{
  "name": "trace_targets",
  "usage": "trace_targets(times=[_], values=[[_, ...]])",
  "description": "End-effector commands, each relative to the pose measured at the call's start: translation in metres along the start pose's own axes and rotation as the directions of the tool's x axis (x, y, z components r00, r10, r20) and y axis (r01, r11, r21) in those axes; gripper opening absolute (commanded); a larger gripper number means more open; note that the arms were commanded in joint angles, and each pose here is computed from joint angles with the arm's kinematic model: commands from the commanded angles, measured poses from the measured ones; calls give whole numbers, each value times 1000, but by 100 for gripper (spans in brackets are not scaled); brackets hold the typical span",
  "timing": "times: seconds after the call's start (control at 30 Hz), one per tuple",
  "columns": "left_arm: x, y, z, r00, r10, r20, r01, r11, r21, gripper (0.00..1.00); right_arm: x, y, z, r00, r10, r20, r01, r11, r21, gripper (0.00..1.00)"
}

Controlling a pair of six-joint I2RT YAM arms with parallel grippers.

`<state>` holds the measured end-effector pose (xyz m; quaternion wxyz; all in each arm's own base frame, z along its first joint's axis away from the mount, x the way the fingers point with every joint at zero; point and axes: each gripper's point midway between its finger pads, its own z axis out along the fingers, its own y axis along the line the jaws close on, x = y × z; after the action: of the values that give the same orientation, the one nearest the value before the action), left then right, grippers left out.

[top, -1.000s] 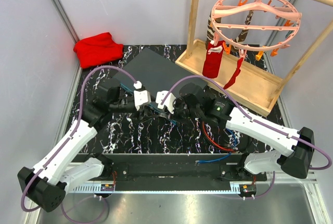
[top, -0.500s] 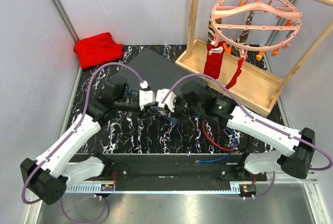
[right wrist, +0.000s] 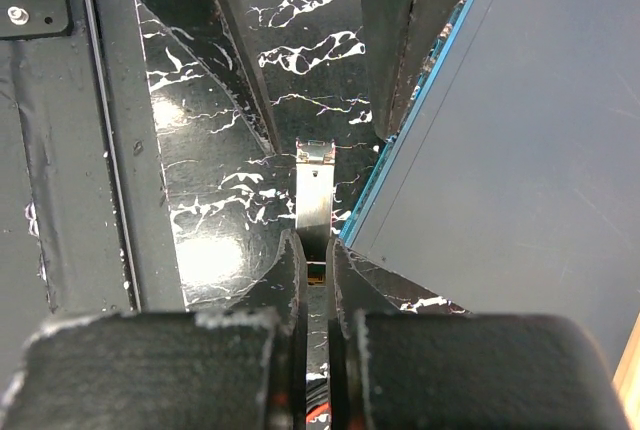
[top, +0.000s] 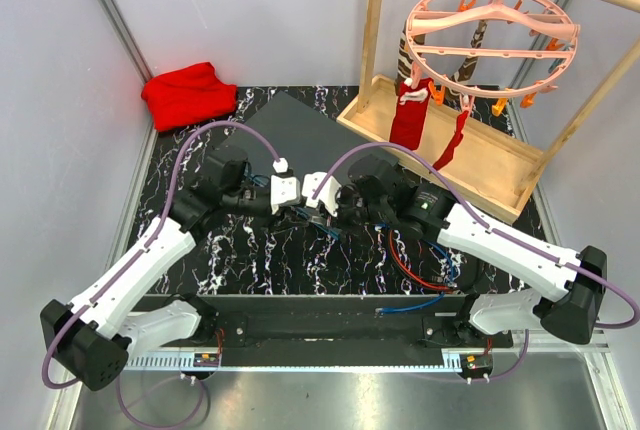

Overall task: Insert the plug into the switch port
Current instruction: Pick up the plug from the center of the board.

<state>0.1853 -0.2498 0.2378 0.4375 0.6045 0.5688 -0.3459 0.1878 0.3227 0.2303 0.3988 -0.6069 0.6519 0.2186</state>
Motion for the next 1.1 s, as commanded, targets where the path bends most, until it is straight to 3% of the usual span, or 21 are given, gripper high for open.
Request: trace_targets(times=[0.0, 0.37, 1.07], values=[[-5, 4, 7, 999, 38, -15, -38, 999, 3, 46, -46, -5, -13, 989, -21, 150, 19, 1000, 13, 0], [-14, 11, 6, 995, 80, 61, -75, 994, -82, 47, -42, -10, -12, 986, 21, 168, -26, 999, 28, 0], [-24, -7, 0, 994, 29, 109, -29, 1000, 4, 44, -37, -3, -15, 982, 35, 184, -33, 999, -14, 0]])
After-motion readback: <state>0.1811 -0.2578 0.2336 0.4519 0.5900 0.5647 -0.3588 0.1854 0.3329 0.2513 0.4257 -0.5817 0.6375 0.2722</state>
